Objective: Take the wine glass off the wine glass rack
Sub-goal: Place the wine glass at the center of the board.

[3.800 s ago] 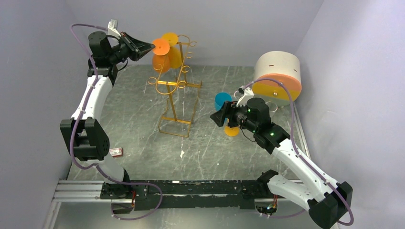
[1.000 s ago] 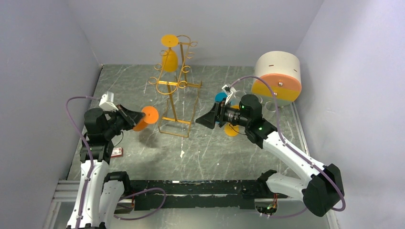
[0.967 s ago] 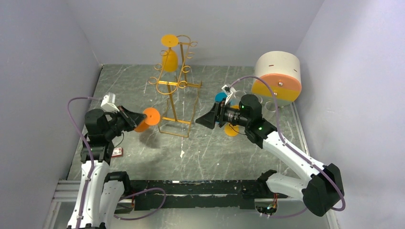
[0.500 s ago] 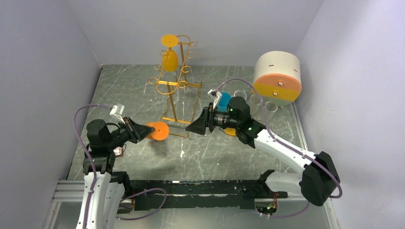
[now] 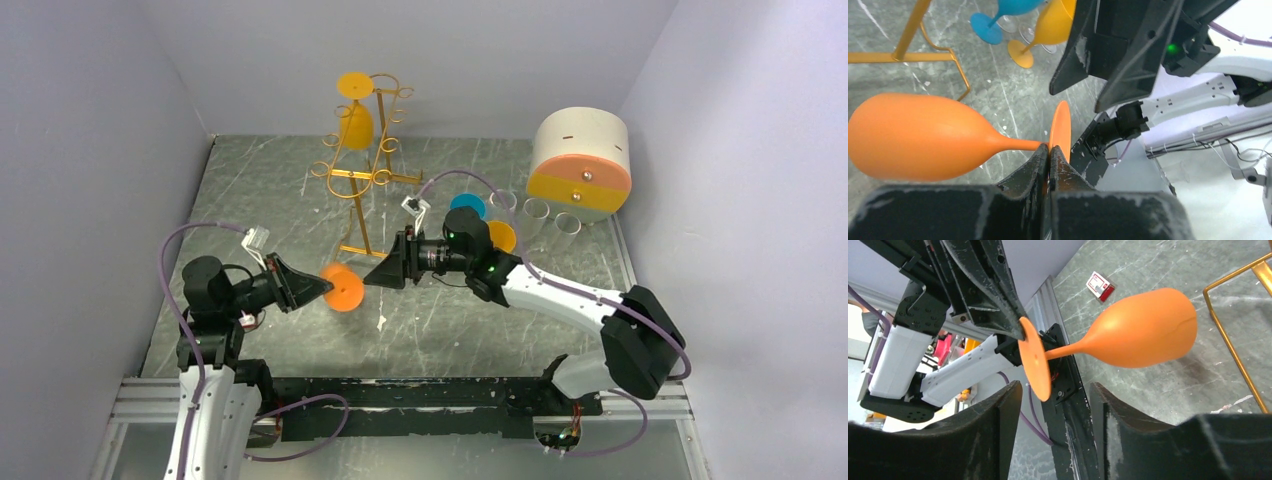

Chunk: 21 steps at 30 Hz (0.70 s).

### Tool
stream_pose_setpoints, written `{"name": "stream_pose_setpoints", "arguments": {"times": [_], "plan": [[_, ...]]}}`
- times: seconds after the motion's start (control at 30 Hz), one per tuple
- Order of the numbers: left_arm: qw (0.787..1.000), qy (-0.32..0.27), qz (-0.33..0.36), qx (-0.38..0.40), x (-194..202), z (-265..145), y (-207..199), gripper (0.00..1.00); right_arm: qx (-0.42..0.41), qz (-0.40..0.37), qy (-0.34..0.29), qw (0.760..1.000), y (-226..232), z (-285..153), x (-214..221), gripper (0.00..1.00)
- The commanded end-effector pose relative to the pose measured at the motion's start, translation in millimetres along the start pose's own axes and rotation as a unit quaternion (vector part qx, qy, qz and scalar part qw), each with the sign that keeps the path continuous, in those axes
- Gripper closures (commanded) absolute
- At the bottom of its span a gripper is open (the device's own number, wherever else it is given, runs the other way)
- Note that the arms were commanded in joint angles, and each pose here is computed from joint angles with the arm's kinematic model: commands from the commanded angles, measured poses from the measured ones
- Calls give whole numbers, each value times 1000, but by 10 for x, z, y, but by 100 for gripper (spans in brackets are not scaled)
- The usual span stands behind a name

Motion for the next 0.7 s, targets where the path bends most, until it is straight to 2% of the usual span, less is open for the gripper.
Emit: {"name": "stream_pose_setpoints", "arguments": {"times": [0.0,0.13,0.27,0.4,0.5,0.53,0.67], "plan": [[998,-2,16,67,-40,-16,-118,93,-27,2,1,1000,100,126,-55,50],[998,1,8,64,-41,-4,-95,93,-38,13,41,998,105,231,12,59],[998,3,-4,70,-34,16,-74,93,-51,21,41,998,116,261,49,68],[998,10,-8,64,-31,33,-66,92,-32,13,25,999,95,231,29,86],[999,19,-16,35,-39,77,-22,85,-33,3,13,999,127,189,21,99],[999,27,-14,33,-42,96,-25,83,-32,1,7,999,134,174,13,100],[998,63,-19,11,-9,178,-29,62,-25,-15,-14,999,135,97,20,100]]}}
Point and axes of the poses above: each gripper's point midway between its finger pads, its own z axis out along the fingers, its own y axis along the line the jaws close on, x = y × z, the point moved 7 cm from there along -z, back along the fingers, and after that the axes turned 15 degrees about z, right-handed, at the moved point
